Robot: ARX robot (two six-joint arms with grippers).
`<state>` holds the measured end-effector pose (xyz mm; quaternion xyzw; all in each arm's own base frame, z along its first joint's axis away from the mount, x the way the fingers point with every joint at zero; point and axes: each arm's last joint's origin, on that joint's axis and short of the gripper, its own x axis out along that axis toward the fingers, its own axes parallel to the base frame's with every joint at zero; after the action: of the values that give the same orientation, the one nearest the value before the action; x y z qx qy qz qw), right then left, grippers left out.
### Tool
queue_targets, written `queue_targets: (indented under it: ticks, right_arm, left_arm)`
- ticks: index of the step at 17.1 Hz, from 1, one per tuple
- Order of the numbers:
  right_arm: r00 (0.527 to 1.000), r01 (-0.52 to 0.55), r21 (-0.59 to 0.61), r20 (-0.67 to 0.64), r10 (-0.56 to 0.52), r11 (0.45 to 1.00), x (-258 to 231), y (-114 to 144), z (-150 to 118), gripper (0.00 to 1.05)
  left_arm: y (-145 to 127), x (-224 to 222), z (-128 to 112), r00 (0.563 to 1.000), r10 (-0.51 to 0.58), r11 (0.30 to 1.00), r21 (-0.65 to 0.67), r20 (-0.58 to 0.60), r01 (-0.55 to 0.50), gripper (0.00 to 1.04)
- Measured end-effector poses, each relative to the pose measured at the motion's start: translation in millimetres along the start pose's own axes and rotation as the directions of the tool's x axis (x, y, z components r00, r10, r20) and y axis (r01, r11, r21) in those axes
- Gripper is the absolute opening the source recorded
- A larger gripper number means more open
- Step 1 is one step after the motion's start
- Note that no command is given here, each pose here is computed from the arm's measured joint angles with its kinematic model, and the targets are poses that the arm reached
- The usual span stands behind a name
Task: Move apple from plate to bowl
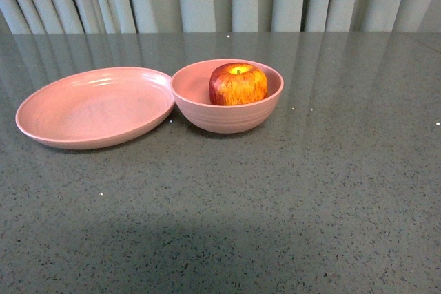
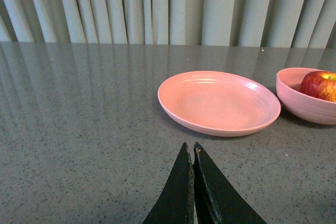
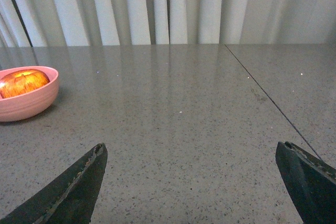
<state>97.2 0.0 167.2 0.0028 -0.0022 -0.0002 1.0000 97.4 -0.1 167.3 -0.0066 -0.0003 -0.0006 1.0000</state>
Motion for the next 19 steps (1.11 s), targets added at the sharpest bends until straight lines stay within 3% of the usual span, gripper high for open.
queue_targets:
  ticks: [4, 8, 10, 13, 19]
  right_arm:
    - [1.0, 0.0, 0.0, 0.0, 0.0, 1.0, 0.0, 0.0, 0.0, 0.98]
    - [1.0, 0.0, 0.0, 0.0, 0.0, 1.0, 0.0, 0.0, 0.0, 0.98]
    - [1.0, 0.0, 0.0, 0.0, 0.0, 1.0, 0.0, 0.0, 0.0, 0.98]
    - [1.0, 0.0, 0.0, 0.0, 0.0, 1.0, 0.0, 0.0, 0.0, 0.98]
    - [1.0, 0.0, 0.0, 0.0, 0.0, 1.0, 0.0, 0.0, 0.0, 0.98]
  left_arm:
    - [0.0, 0.0, 0.0, 1.0, 0.0, 1.0, 0.0, 0.0, 0.0, 0.04]
    - [0.0, 0.0, 0.0, 1.0, 0.001, 1.0, 0.0, 0.0, -0.001, 0.48]
    - [0.0, 0.0, 0.0, 1.0, 0.001, 1.0, 0.0, 0.0, -0.001, 0.75]
    - [0.0, 0.0, 0.0, 1.0, 0.001, 1.0, 0.003, 0.0, -0.001, 1.0]
    - [0.0, 0.0, 0.0, 1.0, 0.001, 1.0, 0.003, 0.0, -0.001, 0.98]
